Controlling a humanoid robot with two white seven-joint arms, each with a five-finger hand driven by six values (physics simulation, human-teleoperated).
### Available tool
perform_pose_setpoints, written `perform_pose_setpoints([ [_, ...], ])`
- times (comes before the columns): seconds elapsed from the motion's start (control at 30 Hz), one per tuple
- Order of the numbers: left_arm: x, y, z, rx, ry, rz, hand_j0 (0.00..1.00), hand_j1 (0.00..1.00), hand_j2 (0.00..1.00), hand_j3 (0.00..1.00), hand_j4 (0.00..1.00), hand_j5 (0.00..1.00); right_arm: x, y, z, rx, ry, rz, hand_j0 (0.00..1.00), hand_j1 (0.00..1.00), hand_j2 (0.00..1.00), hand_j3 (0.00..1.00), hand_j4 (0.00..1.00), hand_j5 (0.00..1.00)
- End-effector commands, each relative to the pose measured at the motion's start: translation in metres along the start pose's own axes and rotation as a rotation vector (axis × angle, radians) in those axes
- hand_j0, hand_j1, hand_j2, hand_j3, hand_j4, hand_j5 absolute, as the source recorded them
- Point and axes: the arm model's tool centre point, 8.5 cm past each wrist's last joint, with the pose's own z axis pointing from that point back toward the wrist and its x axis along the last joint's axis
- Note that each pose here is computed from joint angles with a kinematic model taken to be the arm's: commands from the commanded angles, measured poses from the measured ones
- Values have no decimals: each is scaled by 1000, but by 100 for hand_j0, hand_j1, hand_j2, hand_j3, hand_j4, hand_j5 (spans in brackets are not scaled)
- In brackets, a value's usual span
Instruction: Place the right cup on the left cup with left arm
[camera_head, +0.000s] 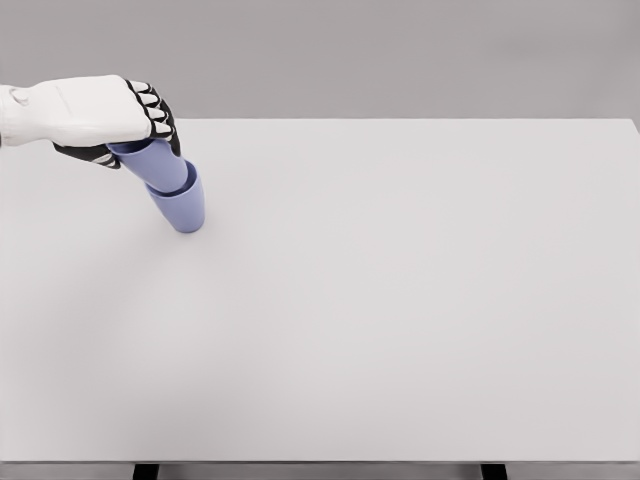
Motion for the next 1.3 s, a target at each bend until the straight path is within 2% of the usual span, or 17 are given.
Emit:
perform_pose_setpoints([
  [0.0, 0, 0, 0, 3, 0, 3, 65, 65, 65, 65, 65, 65, 0, 0, 0, 0, 0, -1, 100, 100, 100, 100, 100, 100],
  [0.27, 1, 1, -1, 7, -3, 3, 66, 66, 66, 66, 66, 66, 0, 0, 0, 0, 0, -1, 100, 100, 100, 100, 100, 100],
  [0.37, 0, 2, -1, 8, 0, 1, 70, 70, 70, 70, 70, 70, 0, 0, 0, 0, 0, -1, 100, 100, 100, 100, 100, 100],
  [0.4, -1, 3, 0, 10, 3, 1, 76, 76, 76, 76, 76, 76, 0, 0, 0, 0, 0, -1, 100, 100, 100, 100, 100, 100],
  [0.5, -4, 7, 5, 23, 18, -1, 82, 82, 82, 82, 82, 82, 0, 0, 0, 0, 0, -1, 100, 100, 100, 100, 100, 100],
  [0.6, -6, 9, 7, 34, 23, -1, 98, 98, 98, 98, 98, 98, 0, 0, 0, 0, 0, -1, 100, 100, 100, 100, 100, 100],
  [0.63, -6, 9, 7, 34, 23, -1, 100, 100, 100, 100, 100, 100, -1, 0, 0, 0, 1, 0, 100, 100, 100, 100, 100, 100],
  [0.93, -5, 9, 7, 38, 17, 4, 100, 100, 100, 100, 100, 100, 0, 0, 0, 0, 0, -1, 100, 100, 100, 100, 100, 100],
  [1.0, -9, 14, 14, 50, 35, -1, 100, 100, 100, 100, 100, 100, -1, 0, 0, 0, 1, 0, 100, 100, 100, 100, 100, 100],
  [1.03, -13, 17, 24, 76, 49, 18, 100, 100, 100, 100, 100, 100, 0, 0, 0, 0, 0, -1, 100, 100, 100, 100, 100, 100],
  [1.13, -17, 1, 47, 102, 57, 114, 100, 100, 100, 100, 100, 100, 0, 0, 0, 0, 0, -1, 100, 100, 100, 100, 100, 100],
  [1.2, -18, -8, 54, 91, 69, 135, 100, 100, 100, 100, 100, 100, 0, 0, 0, 0, 0, -1, 100, 100, 100, 100, 100, 100],
  [1.27, -20, -8, 61, 89, 81, 135, 100, 100, 100, 100, 100, 100, 0, 0, 0, 0, 0, -1, 100, 100, 100, 100, 100, 100],
])
